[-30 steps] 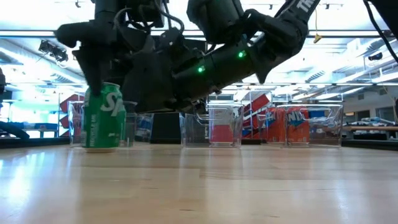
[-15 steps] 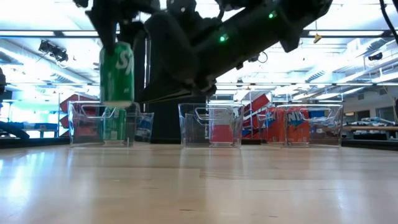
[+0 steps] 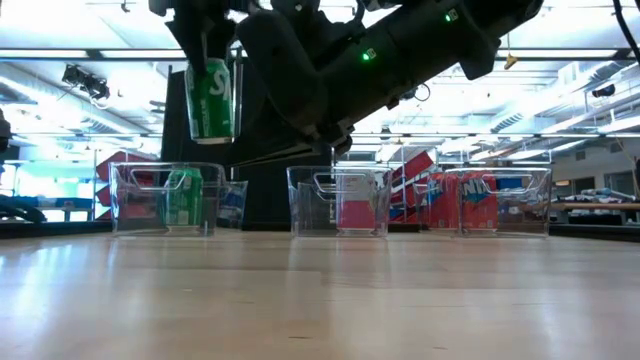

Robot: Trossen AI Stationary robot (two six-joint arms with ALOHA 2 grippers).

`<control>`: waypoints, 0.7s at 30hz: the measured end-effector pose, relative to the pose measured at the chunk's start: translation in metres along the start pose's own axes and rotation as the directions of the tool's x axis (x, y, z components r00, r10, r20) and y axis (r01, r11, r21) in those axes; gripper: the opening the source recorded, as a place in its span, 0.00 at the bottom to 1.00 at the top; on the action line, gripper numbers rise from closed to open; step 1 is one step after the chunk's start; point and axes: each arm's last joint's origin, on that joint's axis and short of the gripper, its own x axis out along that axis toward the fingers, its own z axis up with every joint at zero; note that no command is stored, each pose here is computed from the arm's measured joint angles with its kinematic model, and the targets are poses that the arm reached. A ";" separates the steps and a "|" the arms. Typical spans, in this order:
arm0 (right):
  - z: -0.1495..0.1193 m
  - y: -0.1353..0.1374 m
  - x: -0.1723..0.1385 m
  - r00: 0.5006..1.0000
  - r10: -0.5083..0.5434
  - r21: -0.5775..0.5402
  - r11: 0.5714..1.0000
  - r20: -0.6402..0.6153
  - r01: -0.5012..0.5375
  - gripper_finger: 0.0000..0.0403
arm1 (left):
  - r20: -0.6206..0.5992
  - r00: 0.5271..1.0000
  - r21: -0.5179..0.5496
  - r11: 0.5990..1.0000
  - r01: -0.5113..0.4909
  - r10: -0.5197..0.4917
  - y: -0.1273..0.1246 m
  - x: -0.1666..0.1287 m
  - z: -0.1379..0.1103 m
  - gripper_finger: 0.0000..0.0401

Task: Sort soda cans
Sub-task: Put the green soda can into the left transparent bin

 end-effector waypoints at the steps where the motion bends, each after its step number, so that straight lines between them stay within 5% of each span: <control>1: 0.000 0.000 0.000 1.000 0.000 -0.001 1.000 0.000 0.000 0.00 | -0.007 1.000 -0.008 1.000 -0.005 0.005 0.006 0.002 -0.003 0.72; 11: 0.000 0.000 0.000 1.000 0.000 -0.003 1.000 0.000 0.000 0.00 | 0.005 0.999 -0.126 0.991 -0.045 0.046 0.071 0.027 -0.024 0.72; 21: -0.001 0.000 0.000 1.000 0.000 -0.005 1.000 -0.002 0.000 0.00 | -0.106 0.994 -0.193 0.981 0.000 -0.021 0.117 0.092 -0.026 0.72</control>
